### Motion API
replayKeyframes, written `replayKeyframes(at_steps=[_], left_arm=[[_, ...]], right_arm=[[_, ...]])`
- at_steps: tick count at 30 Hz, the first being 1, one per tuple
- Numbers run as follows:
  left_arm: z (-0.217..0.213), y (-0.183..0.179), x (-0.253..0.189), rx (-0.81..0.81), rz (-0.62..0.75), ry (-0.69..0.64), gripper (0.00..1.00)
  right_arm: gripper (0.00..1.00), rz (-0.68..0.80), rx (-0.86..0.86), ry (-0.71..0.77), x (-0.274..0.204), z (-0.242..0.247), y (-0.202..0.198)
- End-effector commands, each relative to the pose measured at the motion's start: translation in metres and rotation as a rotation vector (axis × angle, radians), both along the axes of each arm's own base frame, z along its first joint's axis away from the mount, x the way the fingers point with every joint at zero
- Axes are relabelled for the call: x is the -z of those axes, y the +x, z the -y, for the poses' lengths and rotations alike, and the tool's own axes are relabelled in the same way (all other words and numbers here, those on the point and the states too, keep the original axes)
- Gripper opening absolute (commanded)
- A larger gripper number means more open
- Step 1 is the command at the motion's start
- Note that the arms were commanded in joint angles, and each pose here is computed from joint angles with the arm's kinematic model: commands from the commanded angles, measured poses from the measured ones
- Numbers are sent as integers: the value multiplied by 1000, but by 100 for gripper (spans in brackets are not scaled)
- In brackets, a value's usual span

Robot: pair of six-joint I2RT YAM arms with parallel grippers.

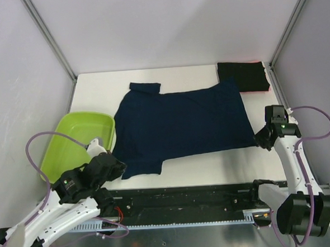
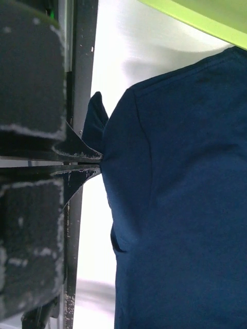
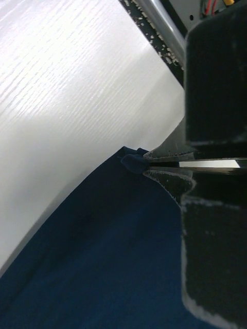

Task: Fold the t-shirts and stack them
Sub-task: Grap the side of the flattened tshirt closest away from the robot with both arms

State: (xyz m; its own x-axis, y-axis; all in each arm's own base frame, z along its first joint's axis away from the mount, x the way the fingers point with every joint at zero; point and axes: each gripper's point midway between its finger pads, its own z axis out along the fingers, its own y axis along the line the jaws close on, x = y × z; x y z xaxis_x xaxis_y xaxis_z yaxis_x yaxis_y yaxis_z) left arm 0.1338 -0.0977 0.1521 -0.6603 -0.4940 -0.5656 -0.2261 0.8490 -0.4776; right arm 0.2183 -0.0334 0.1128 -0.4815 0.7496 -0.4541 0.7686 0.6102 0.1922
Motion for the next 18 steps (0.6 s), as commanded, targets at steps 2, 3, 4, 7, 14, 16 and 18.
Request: replayKeyframes(at_steps=[2, 3, 4, 7, 14, 16, 18], left_arm=[[-6, -12, 17, 11, -77, 43, 0], [-6, -13, 19, 17, -87, 52, 0], [-5, -13, 21, 18, -95, 60, 0], [-3, -12, 20, 19, -99, 63, 0], [3, -6, 12, 9, -76, 28, 0], [5, -4, 11, 7, -69, 23, 0], [6, -3, 10, 7, -66, 20, 0]], right_arm=[[14, -66, 88, 10, 6, 0, -24], [21, -68, 86, 15, 7, 0, -25], [27, -66, 85, 22, 7, -1, -25], [41, -79, 74, 60, 13, -7, -25], [44, -145, 95, 117, 33, -16, -37], [42, -173, 109, 118, 41, -15, -43], [40, -199, 128, 121, 50, -14, -48]])
